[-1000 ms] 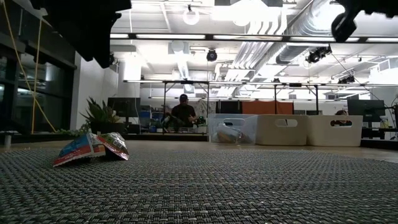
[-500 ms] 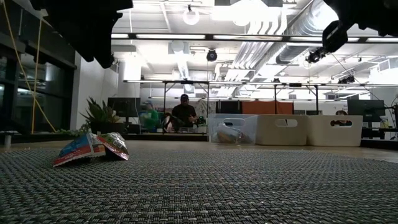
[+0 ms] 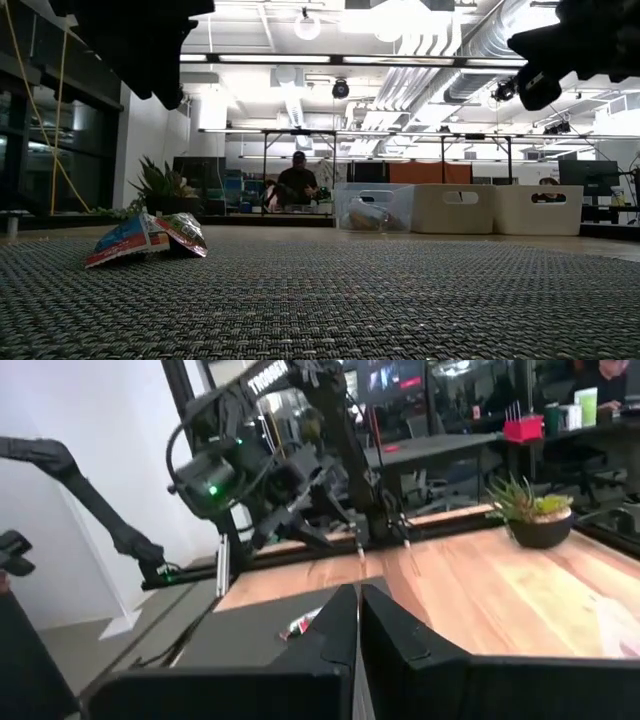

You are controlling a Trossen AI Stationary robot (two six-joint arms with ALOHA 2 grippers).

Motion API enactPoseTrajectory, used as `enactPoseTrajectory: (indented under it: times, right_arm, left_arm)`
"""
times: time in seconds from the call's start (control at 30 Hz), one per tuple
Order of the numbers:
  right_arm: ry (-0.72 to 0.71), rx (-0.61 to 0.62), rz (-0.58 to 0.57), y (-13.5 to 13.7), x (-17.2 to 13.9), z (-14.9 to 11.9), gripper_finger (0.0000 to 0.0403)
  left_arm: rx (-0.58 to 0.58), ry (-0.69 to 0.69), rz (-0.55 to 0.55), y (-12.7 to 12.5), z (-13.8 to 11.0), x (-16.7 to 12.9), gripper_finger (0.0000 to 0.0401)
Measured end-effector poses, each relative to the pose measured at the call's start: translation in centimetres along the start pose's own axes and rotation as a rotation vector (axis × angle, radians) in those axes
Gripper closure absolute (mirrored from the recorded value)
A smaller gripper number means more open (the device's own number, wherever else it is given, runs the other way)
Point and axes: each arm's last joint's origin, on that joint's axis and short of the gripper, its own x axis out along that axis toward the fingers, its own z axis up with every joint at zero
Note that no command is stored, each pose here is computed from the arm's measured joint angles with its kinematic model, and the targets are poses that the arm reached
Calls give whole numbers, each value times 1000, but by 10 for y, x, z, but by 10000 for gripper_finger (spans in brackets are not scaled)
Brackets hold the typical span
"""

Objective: Pick and place Granola Bars by type
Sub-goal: Put the red granola bar into the gray bin

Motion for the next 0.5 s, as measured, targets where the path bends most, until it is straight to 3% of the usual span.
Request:
enactPoseTrajectory:
  times: [0.33,0.5]
  right_arm:
    - [20,-37,-4,-1,0,-3,403]
    - [-52,-21,9,-5,2,-19,403]
  left_arm:
    - [-8,0,-4,0,0,0,149]
    - [-28,0,-4,0,0,0,149]
